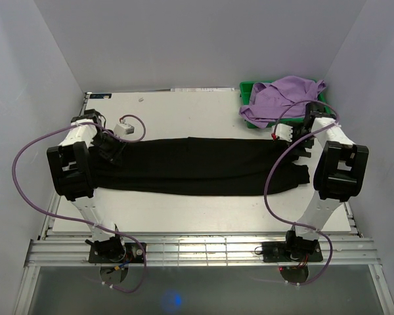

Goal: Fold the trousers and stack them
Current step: Fold the trousers

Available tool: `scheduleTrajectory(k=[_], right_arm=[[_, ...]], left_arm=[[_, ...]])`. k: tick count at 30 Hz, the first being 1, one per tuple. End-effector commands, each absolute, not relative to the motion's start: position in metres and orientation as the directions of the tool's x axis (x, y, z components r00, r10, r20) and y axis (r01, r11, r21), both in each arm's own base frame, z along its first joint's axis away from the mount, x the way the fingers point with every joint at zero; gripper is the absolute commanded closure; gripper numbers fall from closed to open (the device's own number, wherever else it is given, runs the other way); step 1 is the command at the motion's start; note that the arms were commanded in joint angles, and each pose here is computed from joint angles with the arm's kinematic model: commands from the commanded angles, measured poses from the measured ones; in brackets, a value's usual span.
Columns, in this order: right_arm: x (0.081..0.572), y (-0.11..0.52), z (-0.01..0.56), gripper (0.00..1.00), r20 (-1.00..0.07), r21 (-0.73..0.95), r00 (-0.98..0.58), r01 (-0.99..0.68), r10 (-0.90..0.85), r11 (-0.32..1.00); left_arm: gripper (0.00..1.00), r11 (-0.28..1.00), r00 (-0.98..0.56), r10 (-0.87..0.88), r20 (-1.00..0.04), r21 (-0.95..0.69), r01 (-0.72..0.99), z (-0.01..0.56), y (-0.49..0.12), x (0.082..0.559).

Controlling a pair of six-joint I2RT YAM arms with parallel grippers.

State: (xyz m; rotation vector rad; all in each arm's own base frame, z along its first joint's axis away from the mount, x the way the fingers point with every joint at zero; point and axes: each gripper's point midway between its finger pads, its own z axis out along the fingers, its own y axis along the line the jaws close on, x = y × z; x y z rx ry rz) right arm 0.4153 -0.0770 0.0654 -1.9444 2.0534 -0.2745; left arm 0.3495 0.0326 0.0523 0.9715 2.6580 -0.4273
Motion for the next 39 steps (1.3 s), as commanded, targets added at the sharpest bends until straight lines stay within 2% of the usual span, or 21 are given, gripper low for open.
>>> scheduleTrajectory(k=[1, 2, 6, 8, 10, 11, 12, 14, 15, 17, 18, 19, 20, 21, 23, 28, 37, 39], right_arm=[[0.444, -0.096, 0.117, 0.08, -0.207, -0.443, -0.123, -0.873, -0.971, 0.205], [0.431, -0.098, 0.119, 0.06, -0.247, -0.379, -0.173, -0.888, -0.953, 0.259], [0.423, -0.129, 0.156, 0.02, -0.449, -0.297, -0.38, -0.79, -0.809, 0.536], [0.42, -0.135, 0.172, 0.06, -0.534, -0.218, -0.511, -0.686, -0.673, 0.694], [0.412, -0.137, 0.167, 0.06, -0.57, -0.076, -0.643, -0.579, -0.511, 0.812], [0.411, -0.133, 0.169, 0.06, -0.579, 0.039, -0.737, -0.45, -0.347, 0.892], [0.407, -0.131, 0.157, 0.06, -0.548, 0.132, -0.802, -0.364, -0.238, 0.922], [0.399, -0.115, 0.151, 0.05, -0.5, 0.294, -0.863, -0.243, -0.068, 0.925], [0.394, -0.106, 0.144, 0.06, -0.439, 0.402, -0.894, -0.107, 0.089, 0.909], [0.403, -0.105, 0.145, 0.06, -0.455, 0.442, -0.867, -0.021, 0.204, 0.897], [0.399, -0.096, 0.134, 0.06, -0.395, 0.501, -0.866, 0.075, 0.306, 0.862], [0.402, -0.096, 0.131, 0.06, -0.396, 0.514, -0.851, 0.106, 0.345, 0.851], [0.415, -0.101, 0.137, 0.05, -0.46, 0.504, -0.808, 0.103, 0.367, 0.858], [0.41, -0.096, 0.124, 0.05, -0.406, 0.535, -0.799, 0.185, 0.443, 0.824], [0.418, -0.1, 0.119, 0.04, -0.435, 0.53, -0.767, 0.206, 0.472, 0.823], [0.41, -0.098, 0.079, 0.04, -0.349, 0.553, -0.74, 0.334, 0.575, 0.764], [0.423, -0.097, 0.048, 0.0, -0.32, 0.606, -0.658, 0.411, 0.682, 0.681], [0.424, -0.093, 0.043, 0.05, -0.306, 0.624, -0.656, 0.41, 0.69, 0.666]], left_arm=[[0.47, 0.729, -0.706, 0.588, -0.394, -0.12, 0.674, 0.077, 0.034, 0.354], [0.47, 0.732, -0.708, 0.585, -0.396, -0.119, 0.671, 0.078, 0.034, 0.354], [0.47, 0.744, -0.724, 0.555, -0.411, -0.143, 0.652, 0.08, 0.028, 0.352], [0.47, 0.752, -0.73, 0.542, -0.415, -0.149, 0.643, 0.08, 0.027, 0.351], [0.47, 0.757, -0.733, 0.536, -0.419, -0.148, 0.637, 0.081, 0.026, 0.351], [0.47, 0.763, -0.737, 0.527, -0.423, -0.147, 0.629, 0.081, 0.026, 0.352], [0.47, 0.765, -0.738, 0.525, -0.425, -0.146, 0.628, 0.081, 0.026, 0.352], [0.46, 0.773, -0.744, 0.512, -0.43, -0.148, 0.617, 0.082, 0.025, 0.353], [0.46, 0.776, -0.746, 0.505, -0.433, -0.15, 0.612, 0.082, 0.025, 0.354], [0.46, 0.78, -0.749, 0.498, -0.437, -0.152, 0.607, 0.084, 0.024, 0.354], [0.46, 0.782, -0.749, 0.496, -0.44, -0.15, 0.605, 0.085, 0.024, 0.355], [0.46, 0.783, -0.749, 0.495, -0.441, -0.148, 0.605, 0.086, 0.024, 0.355], [0.46, 0.784, -0.749, 0.493, -0.443, -0.146, 0.603, 0.087, 0.024, 0.355], [0.46, 0.787, -0.751, 0.492, -0.441, -0.144, 0.6, 0.087, 0.025, 0.355], [0.46, 0.79, -0.752, 0.492, -0.438, -0.139, 0.598, 0.088, 0.026, 0.354], [0.46, 0.792, -0.753, 0.498, -0.43, -0.129, 0.597, 0.089, 0.027, 0.35], [0.46, 0.797, -0.763, 0.498, -0.412, -0.13, 0.59, 0.085, 0.029, 0.345], [0.46, 0.799, -0.768, 0.499, -0.402, -0.13, 0.587, 0.083, 0.03, 0.344]])
